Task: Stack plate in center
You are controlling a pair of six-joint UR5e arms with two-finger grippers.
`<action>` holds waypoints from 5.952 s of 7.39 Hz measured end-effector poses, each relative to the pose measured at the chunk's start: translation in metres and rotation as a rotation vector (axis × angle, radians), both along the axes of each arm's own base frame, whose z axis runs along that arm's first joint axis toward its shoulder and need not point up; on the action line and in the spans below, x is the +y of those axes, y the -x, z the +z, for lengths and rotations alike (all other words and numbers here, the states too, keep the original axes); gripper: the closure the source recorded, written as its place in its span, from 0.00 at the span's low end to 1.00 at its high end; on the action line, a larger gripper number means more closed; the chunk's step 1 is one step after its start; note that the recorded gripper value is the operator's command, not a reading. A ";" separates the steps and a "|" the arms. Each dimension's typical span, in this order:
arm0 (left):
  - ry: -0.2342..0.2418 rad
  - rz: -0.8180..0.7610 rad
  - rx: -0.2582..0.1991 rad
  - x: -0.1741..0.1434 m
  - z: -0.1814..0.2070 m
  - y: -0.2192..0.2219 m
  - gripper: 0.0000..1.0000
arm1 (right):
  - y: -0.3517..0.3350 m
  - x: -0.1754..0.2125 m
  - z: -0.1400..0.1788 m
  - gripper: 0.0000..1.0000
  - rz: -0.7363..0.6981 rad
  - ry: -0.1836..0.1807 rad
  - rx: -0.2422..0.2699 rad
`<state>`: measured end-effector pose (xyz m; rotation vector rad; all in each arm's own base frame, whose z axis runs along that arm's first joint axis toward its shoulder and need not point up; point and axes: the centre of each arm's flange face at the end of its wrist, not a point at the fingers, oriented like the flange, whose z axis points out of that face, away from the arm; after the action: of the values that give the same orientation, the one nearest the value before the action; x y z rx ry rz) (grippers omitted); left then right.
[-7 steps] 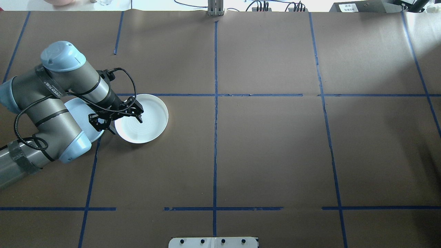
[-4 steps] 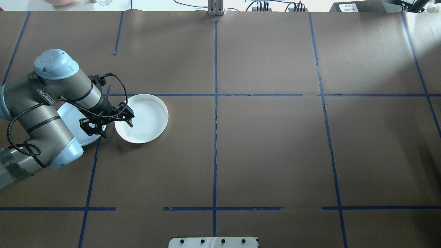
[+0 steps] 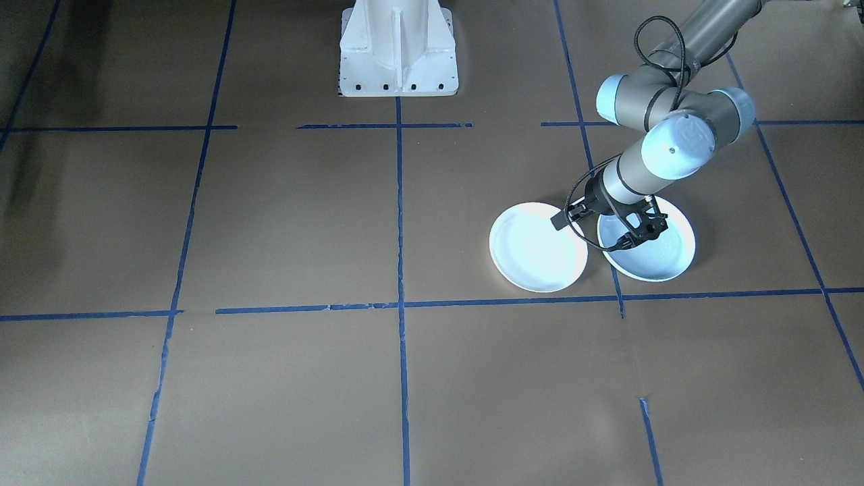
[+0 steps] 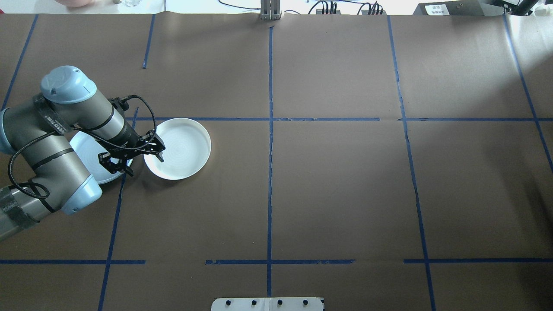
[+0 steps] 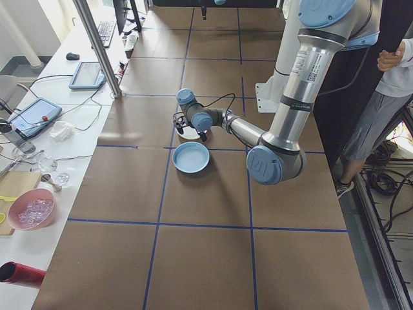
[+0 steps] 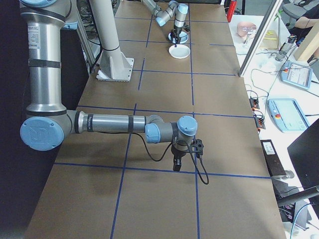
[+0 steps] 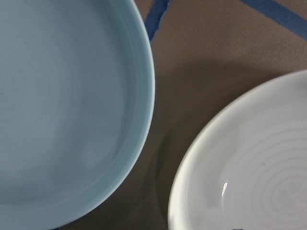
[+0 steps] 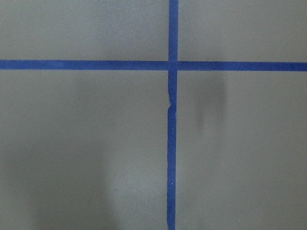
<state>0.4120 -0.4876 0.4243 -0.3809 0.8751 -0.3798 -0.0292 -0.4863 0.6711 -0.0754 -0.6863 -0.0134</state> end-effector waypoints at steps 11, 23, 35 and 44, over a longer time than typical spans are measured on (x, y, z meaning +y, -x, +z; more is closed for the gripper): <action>-0.018 -0.006 0.033 -0.001 0.000 -0.004 1.00 | 0.000 0.000 0.000 0.00 0.000 0.000 0.000; -0.239 -0.016 0.171 0.023 0.144 0.239 1.00 | 0.000 0.000 0.000 0.00 0.000 0.001 0.000; -0.181 -0.055 0.270 -0.022 0.166 0.215 1.00 | 0.000 0.000 0.000 0.00 0.000 0.000 0.000; -0.143 -0.049 0.279 -0.020 0.166 0.209 1.00 | 0.000 0.000 0.000 0.00 0.000 0.000 0.000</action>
<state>0.2027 -0.5074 0.5905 -0.2842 1.1788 -0.3108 -0.0292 -0.4863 0.6711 -0.0753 -0.6863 -0.0135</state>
